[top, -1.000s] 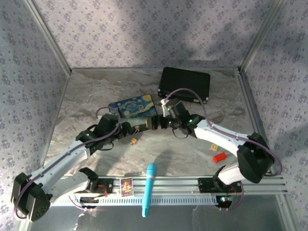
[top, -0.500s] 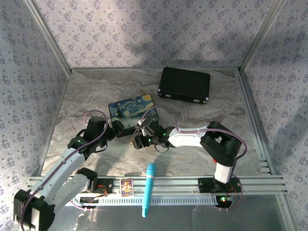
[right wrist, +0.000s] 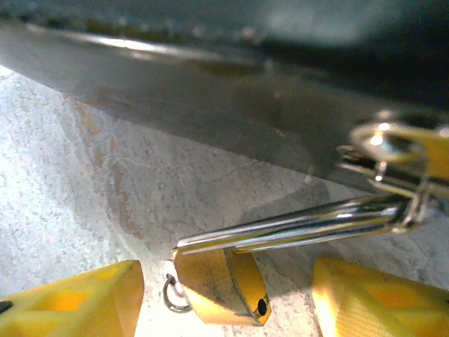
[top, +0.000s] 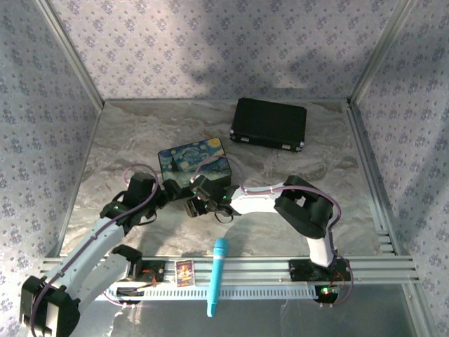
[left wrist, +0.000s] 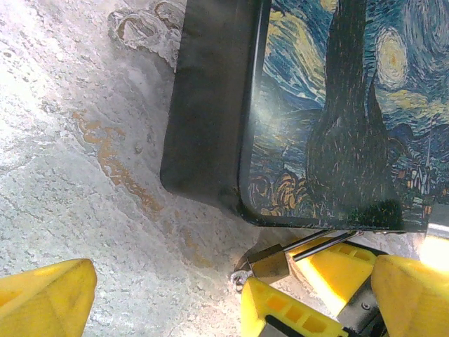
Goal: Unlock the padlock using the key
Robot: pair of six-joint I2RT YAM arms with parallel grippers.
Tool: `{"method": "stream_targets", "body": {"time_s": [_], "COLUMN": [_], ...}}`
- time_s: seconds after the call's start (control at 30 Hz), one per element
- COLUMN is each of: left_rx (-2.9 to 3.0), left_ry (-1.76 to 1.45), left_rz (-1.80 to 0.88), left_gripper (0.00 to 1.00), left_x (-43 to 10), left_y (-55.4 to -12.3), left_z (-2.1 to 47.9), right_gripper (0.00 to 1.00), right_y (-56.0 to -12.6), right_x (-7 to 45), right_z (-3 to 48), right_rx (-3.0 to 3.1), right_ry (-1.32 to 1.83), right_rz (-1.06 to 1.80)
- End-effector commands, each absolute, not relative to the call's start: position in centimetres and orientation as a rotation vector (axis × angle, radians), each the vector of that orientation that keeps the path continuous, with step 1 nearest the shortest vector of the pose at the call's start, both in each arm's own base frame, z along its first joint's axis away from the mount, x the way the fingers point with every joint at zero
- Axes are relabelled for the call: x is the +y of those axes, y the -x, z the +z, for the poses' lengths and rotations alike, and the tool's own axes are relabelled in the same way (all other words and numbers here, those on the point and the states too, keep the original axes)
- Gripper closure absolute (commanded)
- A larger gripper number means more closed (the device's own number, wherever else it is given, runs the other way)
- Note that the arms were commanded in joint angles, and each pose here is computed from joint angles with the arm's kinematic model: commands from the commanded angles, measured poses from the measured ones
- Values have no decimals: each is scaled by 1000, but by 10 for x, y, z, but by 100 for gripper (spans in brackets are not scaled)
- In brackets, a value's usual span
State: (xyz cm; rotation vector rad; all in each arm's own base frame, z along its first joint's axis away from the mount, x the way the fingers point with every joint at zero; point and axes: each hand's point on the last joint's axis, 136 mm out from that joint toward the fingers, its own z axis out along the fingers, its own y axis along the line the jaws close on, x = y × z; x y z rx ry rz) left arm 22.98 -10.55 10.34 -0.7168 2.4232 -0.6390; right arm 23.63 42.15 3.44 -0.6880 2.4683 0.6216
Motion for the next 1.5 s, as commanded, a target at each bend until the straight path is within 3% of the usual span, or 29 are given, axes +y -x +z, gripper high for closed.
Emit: {"method": "stream_targets", "body": {"time_s": [0.0, 0.47, 0.7, 0.87, 1.13, 1.3, 1.47], "left_rx": [2395, 2380, 2360, 2342, 2389, 2403, 2409], "left_ry": [727, 726, 594, 184, -674, -933, -1136], "left_rz": [-653, -637, -564, -351, 373, 373, 344], "left_gripper": [0, 0, 0, 0, 1, 12, 15], "left_x": [-104, -101, -98, -109, -146, -172, -190], "left_y": [-232, -233, -239, -250, -265, -272, -265], "left_z": [111, 114, 132, 163, 170, 141, 110], "right_gripper": [37, 65, 79, 85, 91, 94, 95], "right_y": [-234, -226, -219, -223, -227, -230, -235], "right_x": [415, 399, 388, 380, 362, 366, 368], "right_z": [15, 2, 13, 21, 20, 23, 30], "right_rx": [2523, 2576, 2560, 2503, 2444, 2417, 2357], "right_ry": [686, 626, 482, 406, 322, 296, 162], "right_rz": [547, 603, 864, 1073, 1275, 1314, 1388]}}
